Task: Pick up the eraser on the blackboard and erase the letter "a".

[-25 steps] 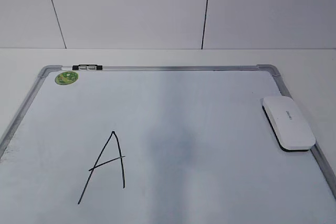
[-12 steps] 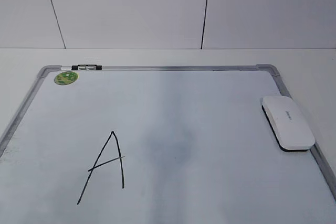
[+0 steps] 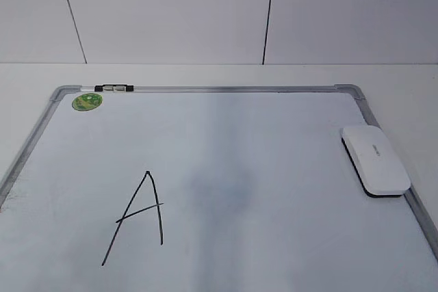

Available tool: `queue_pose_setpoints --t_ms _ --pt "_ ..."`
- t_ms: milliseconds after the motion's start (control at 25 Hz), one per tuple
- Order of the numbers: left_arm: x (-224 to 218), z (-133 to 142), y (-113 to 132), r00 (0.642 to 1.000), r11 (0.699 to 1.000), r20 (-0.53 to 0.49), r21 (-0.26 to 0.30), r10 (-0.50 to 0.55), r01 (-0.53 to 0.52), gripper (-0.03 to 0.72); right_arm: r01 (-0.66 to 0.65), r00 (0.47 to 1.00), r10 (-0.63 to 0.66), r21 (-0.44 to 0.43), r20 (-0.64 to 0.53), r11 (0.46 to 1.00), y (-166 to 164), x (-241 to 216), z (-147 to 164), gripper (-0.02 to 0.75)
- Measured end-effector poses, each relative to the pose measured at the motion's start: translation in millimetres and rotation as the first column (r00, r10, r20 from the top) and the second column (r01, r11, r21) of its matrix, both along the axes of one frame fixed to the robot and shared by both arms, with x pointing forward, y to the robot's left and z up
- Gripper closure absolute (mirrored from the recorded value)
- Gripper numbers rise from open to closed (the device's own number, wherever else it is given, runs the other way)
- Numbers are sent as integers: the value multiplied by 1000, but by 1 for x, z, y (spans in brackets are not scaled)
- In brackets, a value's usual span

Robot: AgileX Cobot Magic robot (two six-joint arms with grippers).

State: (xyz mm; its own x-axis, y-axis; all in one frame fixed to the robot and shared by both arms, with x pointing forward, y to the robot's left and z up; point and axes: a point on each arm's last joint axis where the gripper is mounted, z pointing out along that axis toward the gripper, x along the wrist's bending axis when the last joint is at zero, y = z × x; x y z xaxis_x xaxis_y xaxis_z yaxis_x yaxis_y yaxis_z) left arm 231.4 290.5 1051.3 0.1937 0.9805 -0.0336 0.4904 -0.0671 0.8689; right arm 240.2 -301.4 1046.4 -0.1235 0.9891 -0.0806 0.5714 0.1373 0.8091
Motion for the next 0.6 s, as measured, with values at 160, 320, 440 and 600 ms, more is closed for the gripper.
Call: queue_pose_setpoints --t_ms 160,320,440,600 --pt "0 0 0 1000 1000 2 0 0 0 452 0 1000 0 2 18 1000 0 -3 0 158" --pt "0 0 0 1000 1000 2 0 0 0 452 0 997 0 8 76 1000 -1 -12 -1 158" --pt "0 0 0 1000 1000 2 0 0 0 452 1 997 -2 6 79 1000 -1 -12 -1 158" --pt "0 0 0 1000 1000 2 0 0 0 453 2 997 -2 5 81 1000 -2 -12 -1 158"
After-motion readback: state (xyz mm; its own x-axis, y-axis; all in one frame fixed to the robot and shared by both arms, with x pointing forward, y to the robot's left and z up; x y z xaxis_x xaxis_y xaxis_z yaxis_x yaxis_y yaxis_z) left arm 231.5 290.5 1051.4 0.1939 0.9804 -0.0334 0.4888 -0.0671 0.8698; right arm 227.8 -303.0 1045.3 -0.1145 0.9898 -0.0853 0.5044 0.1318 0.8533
